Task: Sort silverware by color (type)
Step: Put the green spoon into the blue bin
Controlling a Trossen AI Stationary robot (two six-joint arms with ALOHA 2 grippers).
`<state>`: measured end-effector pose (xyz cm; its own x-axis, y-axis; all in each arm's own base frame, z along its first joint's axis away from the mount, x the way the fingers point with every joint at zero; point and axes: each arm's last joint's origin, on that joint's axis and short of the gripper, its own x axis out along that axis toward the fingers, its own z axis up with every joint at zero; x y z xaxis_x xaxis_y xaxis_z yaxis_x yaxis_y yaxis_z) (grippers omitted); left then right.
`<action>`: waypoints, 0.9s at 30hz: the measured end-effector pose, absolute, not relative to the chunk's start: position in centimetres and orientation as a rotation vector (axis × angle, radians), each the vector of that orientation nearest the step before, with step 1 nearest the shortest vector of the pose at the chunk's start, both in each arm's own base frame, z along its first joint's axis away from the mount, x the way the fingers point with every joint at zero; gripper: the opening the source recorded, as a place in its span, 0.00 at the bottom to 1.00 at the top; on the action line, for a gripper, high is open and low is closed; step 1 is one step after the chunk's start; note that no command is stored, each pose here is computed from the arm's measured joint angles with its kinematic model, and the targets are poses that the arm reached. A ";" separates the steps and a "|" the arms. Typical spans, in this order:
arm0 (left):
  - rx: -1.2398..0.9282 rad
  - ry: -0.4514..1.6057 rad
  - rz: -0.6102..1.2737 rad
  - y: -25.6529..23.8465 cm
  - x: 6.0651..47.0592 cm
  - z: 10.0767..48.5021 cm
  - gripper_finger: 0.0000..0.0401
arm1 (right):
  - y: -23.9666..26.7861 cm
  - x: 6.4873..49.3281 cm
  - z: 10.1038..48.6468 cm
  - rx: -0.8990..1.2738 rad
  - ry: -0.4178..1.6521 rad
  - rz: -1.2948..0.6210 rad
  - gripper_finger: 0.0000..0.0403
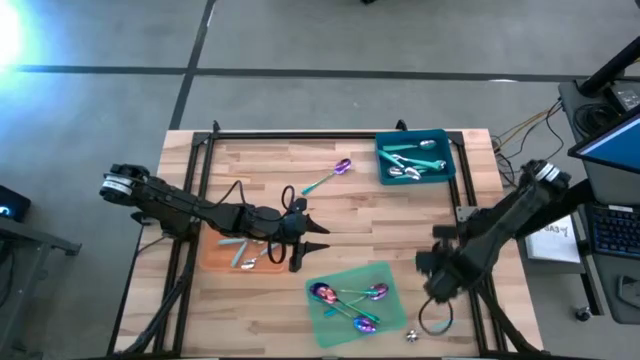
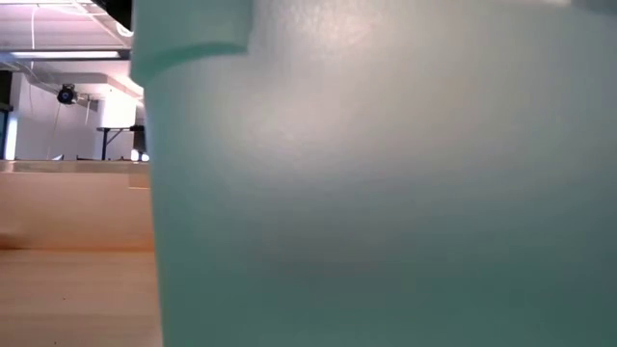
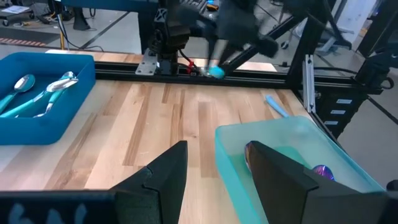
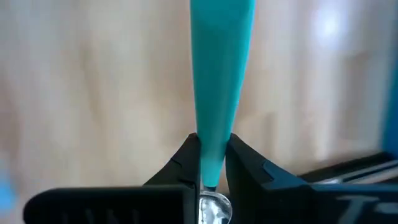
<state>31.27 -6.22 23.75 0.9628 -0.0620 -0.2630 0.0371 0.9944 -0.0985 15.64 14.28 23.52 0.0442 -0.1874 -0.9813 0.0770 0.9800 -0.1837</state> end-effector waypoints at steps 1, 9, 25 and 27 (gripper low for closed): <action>-0.093 0.268 -0.050 -6.2 31.3 23.8 0.39 | 13.5 15.6 24.2 -0.083 1.470 -0.242 0.09; -0.082 0.265 -0.052 -6.2 31.3 23.8 0.39 | 6.7 16.2 27.9 -0.184 1.100 -0.533 0.09; -0.080 0.260 -0.061 -6.2 31.3 23.9 0.39 | -7.4 19.3 28.3 -0.387 1.195 -0.855 0.09; -0.101 0.263 -0.066 -6.1 31.3 23.8 0.39 | -8.7 19.7 27.9 -0.384 1.219 -0.844 0.09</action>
